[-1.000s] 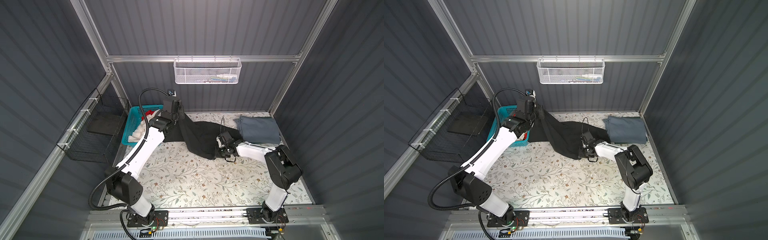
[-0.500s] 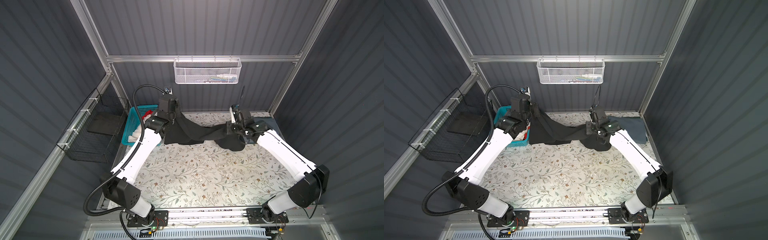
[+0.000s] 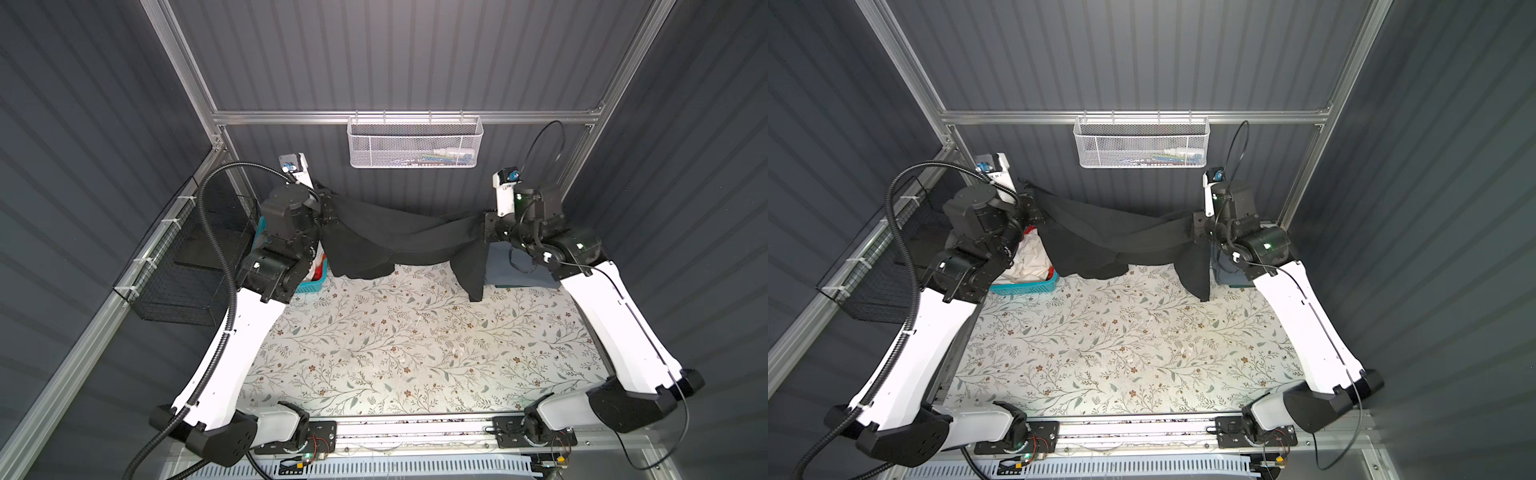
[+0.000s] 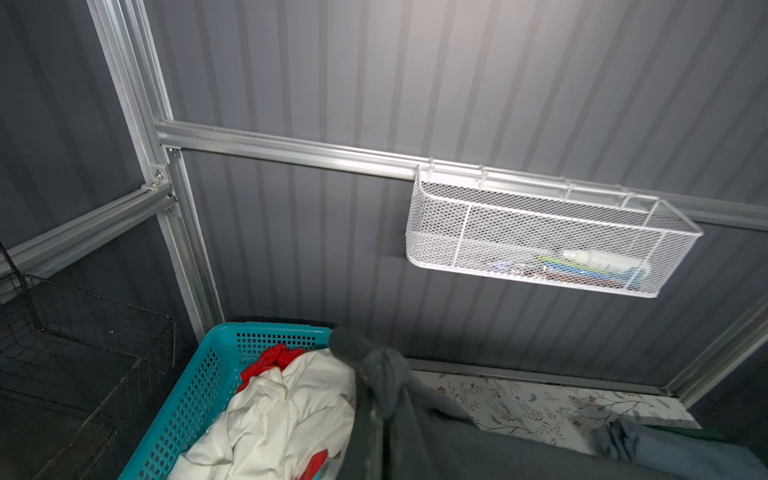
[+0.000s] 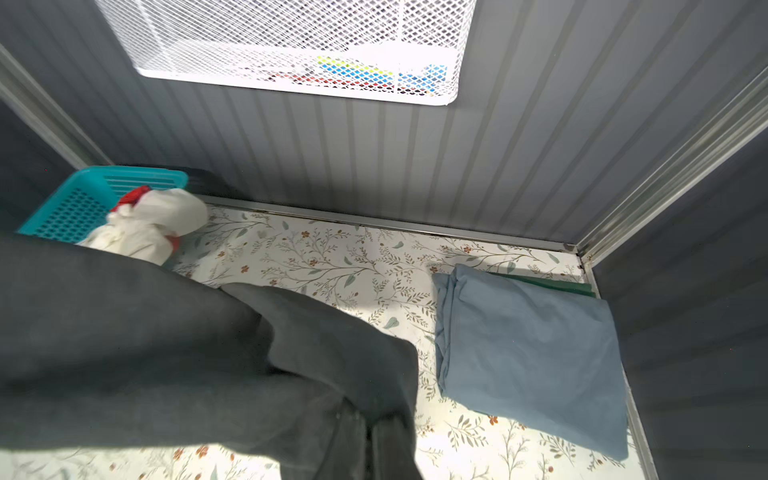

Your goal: Fold and stack the t-shirts

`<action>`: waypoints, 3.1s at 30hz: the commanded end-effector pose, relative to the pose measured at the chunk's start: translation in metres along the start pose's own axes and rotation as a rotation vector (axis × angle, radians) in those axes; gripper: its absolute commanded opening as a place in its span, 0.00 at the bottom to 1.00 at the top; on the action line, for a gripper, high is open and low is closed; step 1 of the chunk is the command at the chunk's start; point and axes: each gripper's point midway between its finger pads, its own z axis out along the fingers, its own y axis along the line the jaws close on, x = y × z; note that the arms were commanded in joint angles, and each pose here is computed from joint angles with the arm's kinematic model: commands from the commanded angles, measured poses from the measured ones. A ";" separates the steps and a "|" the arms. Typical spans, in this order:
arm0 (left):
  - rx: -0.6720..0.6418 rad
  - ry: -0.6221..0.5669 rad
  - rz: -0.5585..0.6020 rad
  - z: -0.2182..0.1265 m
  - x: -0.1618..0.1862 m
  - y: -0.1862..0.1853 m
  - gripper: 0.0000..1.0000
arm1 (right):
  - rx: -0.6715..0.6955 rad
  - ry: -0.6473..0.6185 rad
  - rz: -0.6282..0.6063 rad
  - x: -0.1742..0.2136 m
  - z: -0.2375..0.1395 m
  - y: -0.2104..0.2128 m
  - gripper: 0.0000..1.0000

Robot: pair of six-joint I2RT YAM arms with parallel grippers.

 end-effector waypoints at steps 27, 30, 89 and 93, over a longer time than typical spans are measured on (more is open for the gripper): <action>-0.126 0.285 0.026 -0.002 0.142 0.013 0.00 | -0.166 0.354 0.072 0.140 0.068 0.030 0.00; -0.172 0.369 0.028 0.021 0.184 0.023 0.00 | -0.133 0.426 0.076 0.162 0.112 0.026 0.00; 0.110 1.054 -0.011 -0.098 0.475 -0.006 0.85 | 0.293 0.855 0.363 0.388 0.095 -0.069 0.47; 0.087 1.085 0.003 -0.099 0.489 -0.003 0.85 | 0.275 0.830 0.374 0.374 0.107 -0.072 0.20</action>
